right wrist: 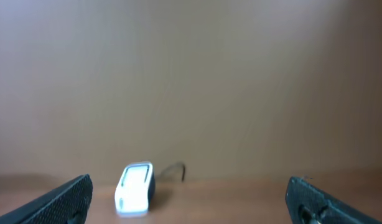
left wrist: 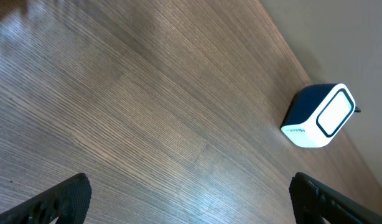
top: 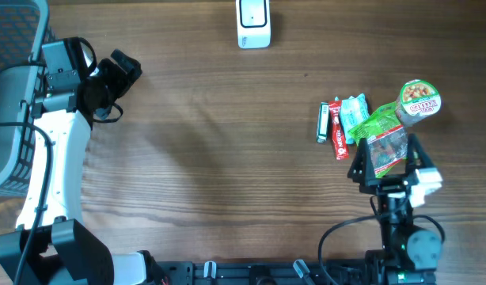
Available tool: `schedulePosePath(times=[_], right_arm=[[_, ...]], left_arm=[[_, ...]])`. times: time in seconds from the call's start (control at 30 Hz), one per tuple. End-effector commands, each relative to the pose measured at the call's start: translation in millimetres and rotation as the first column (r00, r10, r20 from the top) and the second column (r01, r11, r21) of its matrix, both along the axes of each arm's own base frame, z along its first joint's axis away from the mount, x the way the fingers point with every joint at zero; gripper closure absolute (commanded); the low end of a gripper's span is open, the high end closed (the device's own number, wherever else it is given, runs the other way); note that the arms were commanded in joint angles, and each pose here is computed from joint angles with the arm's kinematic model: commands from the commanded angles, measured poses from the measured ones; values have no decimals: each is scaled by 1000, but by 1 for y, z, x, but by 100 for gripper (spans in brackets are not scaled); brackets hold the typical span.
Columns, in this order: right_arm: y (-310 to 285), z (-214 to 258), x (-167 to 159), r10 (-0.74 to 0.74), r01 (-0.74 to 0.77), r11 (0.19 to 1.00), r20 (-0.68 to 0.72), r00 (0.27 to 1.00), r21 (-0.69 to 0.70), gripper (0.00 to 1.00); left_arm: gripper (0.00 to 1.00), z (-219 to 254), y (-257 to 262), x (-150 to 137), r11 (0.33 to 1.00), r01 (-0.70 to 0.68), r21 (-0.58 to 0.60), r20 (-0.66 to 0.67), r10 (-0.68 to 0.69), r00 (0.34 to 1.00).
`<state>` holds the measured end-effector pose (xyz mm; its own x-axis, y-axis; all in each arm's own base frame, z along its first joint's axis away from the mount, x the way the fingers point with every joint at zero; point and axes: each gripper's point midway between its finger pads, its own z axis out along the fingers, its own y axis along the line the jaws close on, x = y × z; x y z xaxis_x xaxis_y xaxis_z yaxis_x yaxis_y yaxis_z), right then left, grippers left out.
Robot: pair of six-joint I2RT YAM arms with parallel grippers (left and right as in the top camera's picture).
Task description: Scan the item barcode
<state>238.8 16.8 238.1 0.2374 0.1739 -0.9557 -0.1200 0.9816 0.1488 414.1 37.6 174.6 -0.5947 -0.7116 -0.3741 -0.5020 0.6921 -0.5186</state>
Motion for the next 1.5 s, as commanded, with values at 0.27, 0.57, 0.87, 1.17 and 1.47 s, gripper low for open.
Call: schedulePosePath(times=[0.27, 0.57, 0.87, 1.17, 1.47], right_arm=[[11, -61, 6, 38, -64, 992, -237, 971, -105, 0], [12, -61, 6, 20, -67, 977, -224, 974, -204, 0], [10, -61, 6, 12, -59, 978, -226, 974, -200, 0], [0, -61, 7, -27, -19, 980, -226, 974, -197, 0], [0, -61, 7, -27, -19, 980, -227, 974, -197, 0]], left_arm=[[0, 11, 0, 3, 1000, 2, -4, 31, -2, 1000], [0, 11, 0, 3, 1000, 2, -4, 31, -2, 1000], [0, 11, 0, 3, 1000, 2, -4, 31, -2, 1000], [0, 11, 0, 3, 1000, 2, -4, 31, -2, 1000], [0, 11, 0, 3, 1000, 2, -4, 31, -2, 1000]])
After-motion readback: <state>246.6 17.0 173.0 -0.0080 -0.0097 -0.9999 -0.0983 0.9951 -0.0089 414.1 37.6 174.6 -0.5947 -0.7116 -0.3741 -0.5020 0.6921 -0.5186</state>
